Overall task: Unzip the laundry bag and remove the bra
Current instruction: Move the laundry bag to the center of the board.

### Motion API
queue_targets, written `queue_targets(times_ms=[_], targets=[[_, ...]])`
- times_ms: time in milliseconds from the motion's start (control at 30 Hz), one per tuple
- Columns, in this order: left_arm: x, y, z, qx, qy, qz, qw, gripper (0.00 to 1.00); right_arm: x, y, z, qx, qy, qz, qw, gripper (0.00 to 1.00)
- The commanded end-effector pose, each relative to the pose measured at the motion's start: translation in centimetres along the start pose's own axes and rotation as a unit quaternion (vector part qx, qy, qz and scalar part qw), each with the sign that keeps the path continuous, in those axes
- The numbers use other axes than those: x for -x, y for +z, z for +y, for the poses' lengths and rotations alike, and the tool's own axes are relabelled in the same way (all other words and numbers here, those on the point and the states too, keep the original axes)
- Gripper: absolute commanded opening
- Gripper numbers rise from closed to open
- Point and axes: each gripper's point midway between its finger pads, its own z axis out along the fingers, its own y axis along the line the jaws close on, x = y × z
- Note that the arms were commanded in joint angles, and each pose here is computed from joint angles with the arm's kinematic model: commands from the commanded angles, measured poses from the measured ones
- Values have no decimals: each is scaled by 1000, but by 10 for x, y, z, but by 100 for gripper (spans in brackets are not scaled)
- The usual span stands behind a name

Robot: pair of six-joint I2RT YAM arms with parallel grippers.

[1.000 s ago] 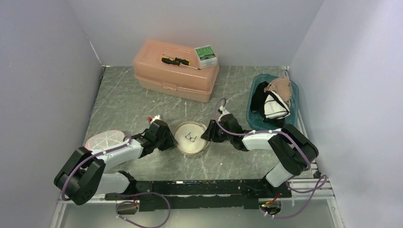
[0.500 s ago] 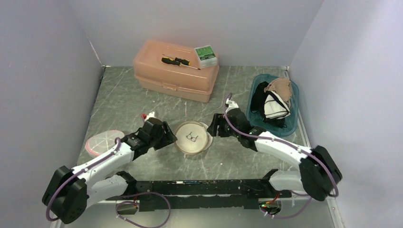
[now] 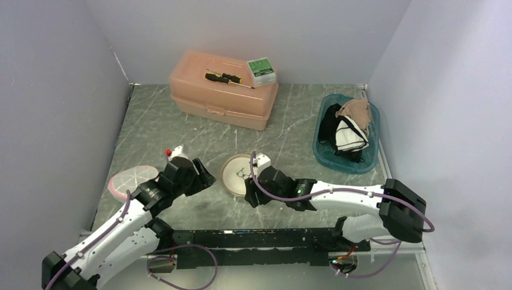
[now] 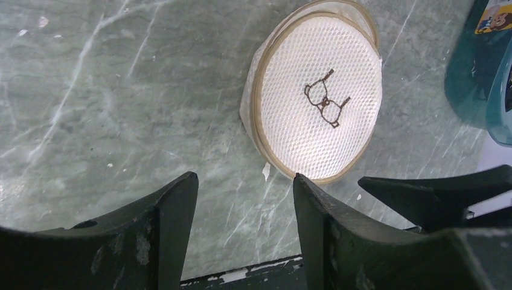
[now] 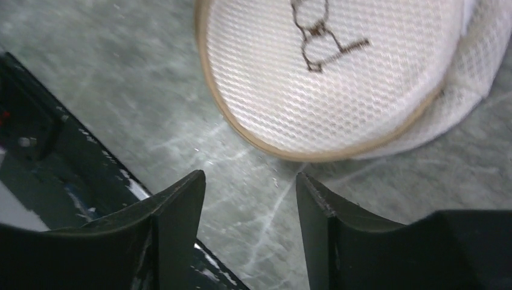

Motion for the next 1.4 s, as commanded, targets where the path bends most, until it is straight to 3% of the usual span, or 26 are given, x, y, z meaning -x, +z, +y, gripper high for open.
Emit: queue_targets(times_ms=[0,100,233,367,533,833,967,1367], targets=[[8,-18,3,8,-11,-18,1000,64,-2,2,-15,-37,30,-37,998,63],[9,-21,6,9,-13,-24,1000,64,-9,3,-28,-57,55,-57,995,69],[10,-23,5,7,-14,-25,1000,64,-8,-6,-37,-43,121,-122,984,85],[10,-24,3,4,-14,-24,1000,64,-2,-17,-46,-29,198,-154,968,92],[3,-13,-2,-10,-19,-10,1000,65,10,-23,-80,-10,310,-164,936,92],[7,16,-41,-76,-14,1,997,64,36,-2,-102,-32,312,-133,940,92],[12,35,-64,-94,5,13,995,59,36,10,-108,-43,319,-120,939,91],[-35,94,-19,-14,4,86,996,53,19,32,-107,-38,325,-70,942,82]])
